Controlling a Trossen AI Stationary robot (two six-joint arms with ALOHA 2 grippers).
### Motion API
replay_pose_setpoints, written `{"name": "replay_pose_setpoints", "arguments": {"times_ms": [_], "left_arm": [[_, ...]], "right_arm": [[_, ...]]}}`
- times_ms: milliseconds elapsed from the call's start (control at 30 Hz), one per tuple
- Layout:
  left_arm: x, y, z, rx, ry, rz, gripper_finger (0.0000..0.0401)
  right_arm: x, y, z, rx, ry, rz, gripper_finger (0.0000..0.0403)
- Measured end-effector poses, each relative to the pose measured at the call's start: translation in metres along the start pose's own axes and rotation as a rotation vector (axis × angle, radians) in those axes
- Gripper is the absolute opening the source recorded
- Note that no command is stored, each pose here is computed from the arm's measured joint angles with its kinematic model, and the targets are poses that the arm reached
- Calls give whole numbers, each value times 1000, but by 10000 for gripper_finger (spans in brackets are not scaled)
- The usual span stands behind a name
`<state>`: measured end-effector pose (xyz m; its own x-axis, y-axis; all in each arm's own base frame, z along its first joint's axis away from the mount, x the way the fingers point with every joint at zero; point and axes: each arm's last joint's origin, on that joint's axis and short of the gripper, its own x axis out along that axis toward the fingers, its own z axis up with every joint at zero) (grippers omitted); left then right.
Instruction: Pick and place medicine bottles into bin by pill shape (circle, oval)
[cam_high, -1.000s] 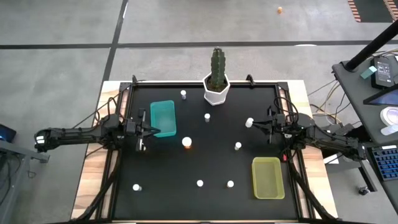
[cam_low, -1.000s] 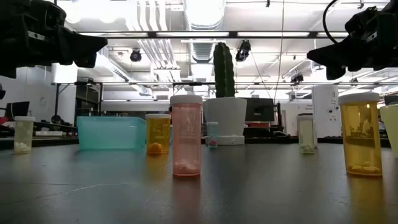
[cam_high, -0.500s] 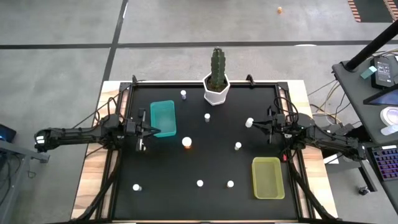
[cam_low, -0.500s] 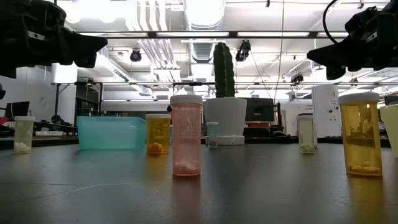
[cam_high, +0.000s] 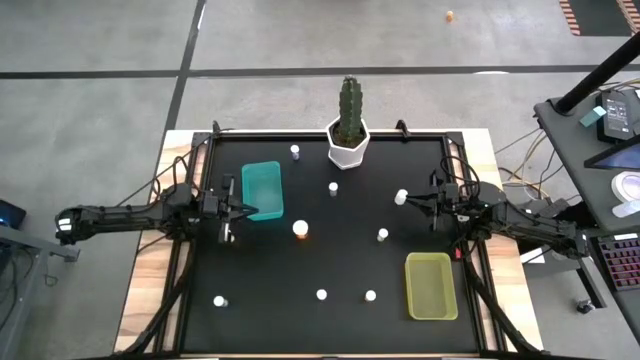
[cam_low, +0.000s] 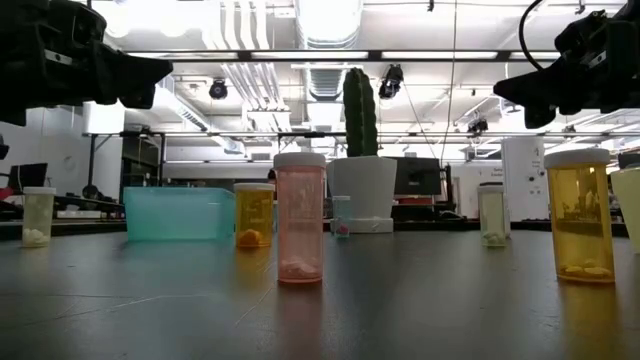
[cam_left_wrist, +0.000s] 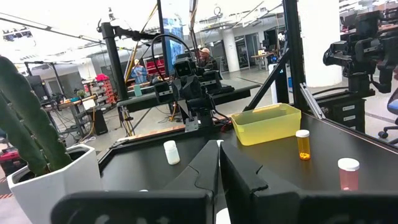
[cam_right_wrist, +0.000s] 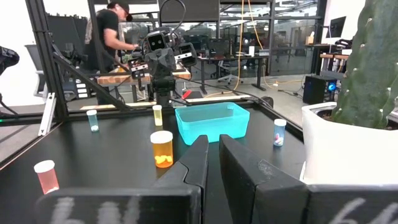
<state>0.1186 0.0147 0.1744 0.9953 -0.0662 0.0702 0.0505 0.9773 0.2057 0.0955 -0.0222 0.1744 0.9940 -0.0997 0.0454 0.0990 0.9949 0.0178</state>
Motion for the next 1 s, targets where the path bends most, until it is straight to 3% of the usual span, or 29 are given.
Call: {"name": "replay_pose_setpoints", "arguments": {"times_ms": [367,533,633,733,833,1000], "left_arm": [[0,0,0,1,-4,0,0],[0,1,8,-36,-79,12,0],[-1,2,15,-210,-153,5,0],[-2,3,21,-369,-219,-10,0],[-4,4,27,-400,-276,-18,0],[-5,5,32,-381,-334,-17,0]], "right_arm": [[0,-1,1,-218,-7,-33,34],[0,-1,0,-215,3,-52,34],[0,-2,0,-161,1,-53,34],[0,-1,0,73,-4,-51,34],[0,-2,0,306,-10,-51,34],[0,-2,0,371,-13,-51,34]]}}
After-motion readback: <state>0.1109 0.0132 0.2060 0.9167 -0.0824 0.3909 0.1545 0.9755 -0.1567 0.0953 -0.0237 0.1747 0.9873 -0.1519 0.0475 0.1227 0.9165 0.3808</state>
